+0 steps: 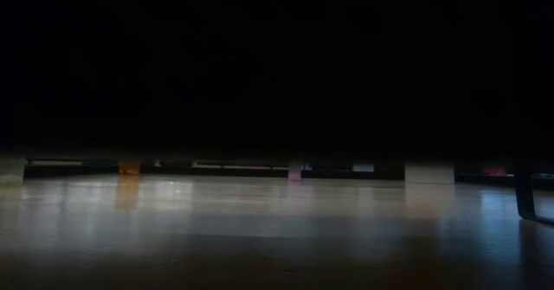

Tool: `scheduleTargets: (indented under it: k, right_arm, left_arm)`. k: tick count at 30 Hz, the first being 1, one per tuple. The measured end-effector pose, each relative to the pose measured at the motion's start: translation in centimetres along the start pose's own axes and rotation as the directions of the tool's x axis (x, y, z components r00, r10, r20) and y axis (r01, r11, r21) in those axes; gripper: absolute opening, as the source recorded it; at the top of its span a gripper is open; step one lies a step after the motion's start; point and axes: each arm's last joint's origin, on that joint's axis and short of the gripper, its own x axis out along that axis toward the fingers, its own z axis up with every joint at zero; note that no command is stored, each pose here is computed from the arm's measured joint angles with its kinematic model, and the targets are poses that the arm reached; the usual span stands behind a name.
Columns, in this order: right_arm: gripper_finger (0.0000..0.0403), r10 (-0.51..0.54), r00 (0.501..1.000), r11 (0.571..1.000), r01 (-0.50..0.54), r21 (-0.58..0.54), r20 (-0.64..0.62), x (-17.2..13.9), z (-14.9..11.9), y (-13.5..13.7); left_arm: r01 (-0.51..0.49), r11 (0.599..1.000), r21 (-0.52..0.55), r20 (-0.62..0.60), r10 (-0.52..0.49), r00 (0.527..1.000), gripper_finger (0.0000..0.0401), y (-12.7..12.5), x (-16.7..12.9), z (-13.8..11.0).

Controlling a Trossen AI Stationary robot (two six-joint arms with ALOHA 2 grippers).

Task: Pick and place medicine bottles onto shelf by color
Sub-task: Put the top middle pink pill bottle on the shelf

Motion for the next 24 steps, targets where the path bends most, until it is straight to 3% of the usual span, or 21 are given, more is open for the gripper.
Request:
scheduleTargets:
  k: [8,15,24]
  right_arm:
    - [0.0268,-0.145,0.989,0.988,0.142,0.058,0.040,1.7,-0.4,0.1]
    - [0.0268,-0.178,0.984,0.981,0.180,0.079,-0.029,4.9,-1.9,0.4]
    - [0.0268,-0.158,0.985,0.958,0.170,0.231,-0.070,5.5,-1.4,-1.2]
  left_arm:
    - [0.000,1.000,0.000,0.000,0.000,1.000,0.0218,0.0,0.0,0.0]
    - [0.000,1.000,0.000,0.000,0.000,1.000,0.0218,0.0,0.0,0.0]
    - [0.000,1.000,0.000,0.000,0.000,1.000,0.0218,0.0,0.0,0.0]
